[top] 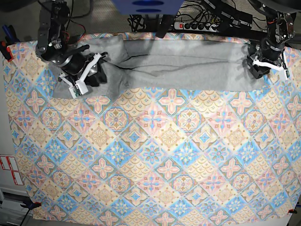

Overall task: Fold the T-shirt properly
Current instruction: 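Pull the hem flap with the right gripper onto the folded strip, then grasp the strip's end with the left gripper and drag it outward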

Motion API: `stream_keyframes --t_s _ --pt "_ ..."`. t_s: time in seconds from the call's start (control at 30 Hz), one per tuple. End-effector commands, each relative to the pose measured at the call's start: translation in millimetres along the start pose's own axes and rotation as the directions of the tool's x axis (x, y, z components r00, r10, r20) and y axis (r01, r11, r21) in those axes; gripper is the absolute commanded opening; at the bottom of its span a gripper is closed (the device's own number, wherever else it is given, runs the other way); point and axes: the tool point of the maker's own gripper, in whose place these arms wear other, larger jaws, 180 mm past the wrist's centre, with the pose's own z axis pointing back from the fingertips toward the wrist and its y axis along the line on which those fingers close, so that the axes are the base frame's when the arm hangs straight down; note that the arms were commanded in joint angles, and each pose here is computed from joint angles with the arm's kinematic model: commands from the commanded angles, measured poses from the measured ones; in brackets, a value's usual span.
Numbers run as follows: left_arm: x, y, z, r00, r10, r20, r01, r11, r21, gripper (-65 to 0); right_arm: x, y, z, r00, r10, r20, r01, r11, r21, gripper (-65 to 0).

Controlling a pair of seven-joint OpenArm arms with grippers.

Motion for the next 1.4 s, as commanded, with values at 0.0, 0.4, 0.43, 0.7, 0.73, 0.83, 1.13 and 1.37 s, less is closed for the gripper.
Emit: stream_keyframes --t_s 0.0,0.4,0.43,0.7,0.73,0.83,1.13,1.37 --pt "11 14 4 1.0 -0.012 0.026 0.011 1.0 0.029 -48.5 16 3 0 0.999 0.017 0.05 -0.018 1.0 0.014 -48.5" --pt "5 53 -5 1.0 0.016 -0.016 -0.014 0.993 0.114 -32.3 22 11 -5 0.998 0.033 0.057 -0.035 0.999 0.039 -48.5" --pt "3 52 -5 0.999 0.018 -0.027 -0.015 0.994 0.113 -30.9 22 11 -5 0.998 0.033 0.056 -0.035 0.999 0.039 -48.5" --pt "0 51 -5 0.998 0.018 -0.062 -0.011 0.994 0.108 -28.8 22 11 -5 0.998 0.033 0.057 -0.035 0.999 0.039 -48.5" --pt "4 46 -5 0.999 0.011 -0.052 -0.006 0.995 0.097 -28.8 22 11 -5 0.998 0.033 0.057 -0.035 0.999 0.039 -48.5" --pt "18 25 -3 0.999 -0.026 -0.019 0.027 0.998 0.049 -28.8 22 11 -5 0.998 0.033 0.057 -0.035 0.999 0.039 -48.5" --pt "18 22 -10 0.998 -0.015 -0.059 0.018 0.999 0.046 -28.7 14 9 -8 0.999 0.016 0.037 -0.018 0.999 0.042 -48.5" --pt "16 34 -22 0.997 0.029 -0.067 -0.024 0.997 0.075 -28.7 14 9 -8 0.999 0.016 0.037 -0.018 0.999 0.042 -48.5"
